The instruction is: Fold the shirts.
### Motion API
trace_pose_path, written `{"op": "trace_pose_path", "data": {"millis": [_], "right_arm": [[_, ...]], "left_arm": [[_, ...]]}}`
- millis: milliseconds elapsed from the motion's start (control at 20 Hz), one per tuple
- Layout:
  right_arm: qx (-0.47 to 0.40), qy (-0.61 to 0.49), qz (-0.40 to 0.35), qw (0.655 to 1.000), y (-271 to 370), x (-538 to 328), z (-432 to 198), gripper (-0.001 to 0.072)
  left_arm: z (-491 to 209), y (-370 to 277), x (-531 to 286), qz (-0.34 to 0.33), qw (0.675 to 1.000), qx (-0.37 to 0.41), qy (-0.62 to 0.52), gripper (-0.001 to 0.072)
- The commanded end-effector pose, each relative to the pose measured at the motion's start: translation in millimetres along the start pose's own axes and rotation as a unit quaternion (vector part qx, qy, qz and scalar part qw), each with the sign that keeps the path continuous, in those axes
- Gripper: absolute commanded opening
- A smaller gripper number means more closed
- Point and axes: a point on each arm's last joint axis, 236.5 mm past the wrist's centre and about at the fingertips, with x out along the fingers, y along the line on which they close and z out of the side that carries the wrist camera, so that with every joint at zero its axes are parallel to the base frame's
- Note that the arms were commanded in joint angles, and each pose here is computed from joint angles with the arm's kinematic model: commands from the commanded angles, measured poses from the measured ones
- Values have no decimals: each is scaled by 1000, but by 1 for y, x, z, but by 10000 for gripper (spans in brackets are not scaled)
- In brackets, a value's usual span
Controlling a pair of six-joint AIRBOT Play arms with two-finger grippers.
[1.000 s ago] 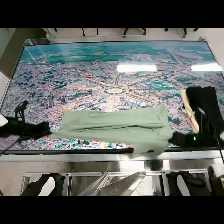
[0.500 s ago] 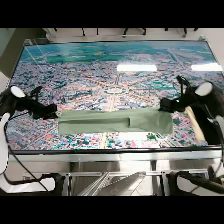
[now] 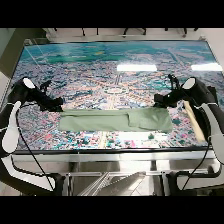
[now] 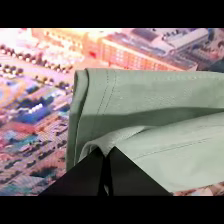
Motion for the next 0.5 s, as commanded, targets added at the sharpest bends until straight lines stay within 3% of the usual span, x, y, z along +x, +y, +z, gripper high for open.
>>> {"op": "trace_pose_path", "data": {"millis": [0, 50, 100, 150, 200, 250, 450], "right_arm": [[1, 5, 1, 1000, 0, 3, -1, 43], [2, 10, 1, 1000, 0, 3, -3, 144], [2, 20, 4, 1000, 1, 1, -8, 543], [0, 36, 7, 999, 1, -2, -16, 701], [-11, 62, 12, 998, 0, -10, -27, 701], [-22, 87, 17, 996, -3, -20, -38, 701], [-10, 80, 22, 997, -40, -52, -45, 701]], "left_arm": [[-9, -2, 0, -4, 1000, 4, 26, 17], [-13, -3, 0, -5, 999, 4, 34, 17], [-16, -3, 0, -6, 999, 4, 40, 19], [-19, -4, -1, -7, 999, 4, 45, 190], [-19, -4, -5, -6, 999, -1, 42, 519], [-16, -3, -11, -2, 1000, -12, 28, 616], [-1, 0, -62, 38, 997, -18, -66, 618]]}}
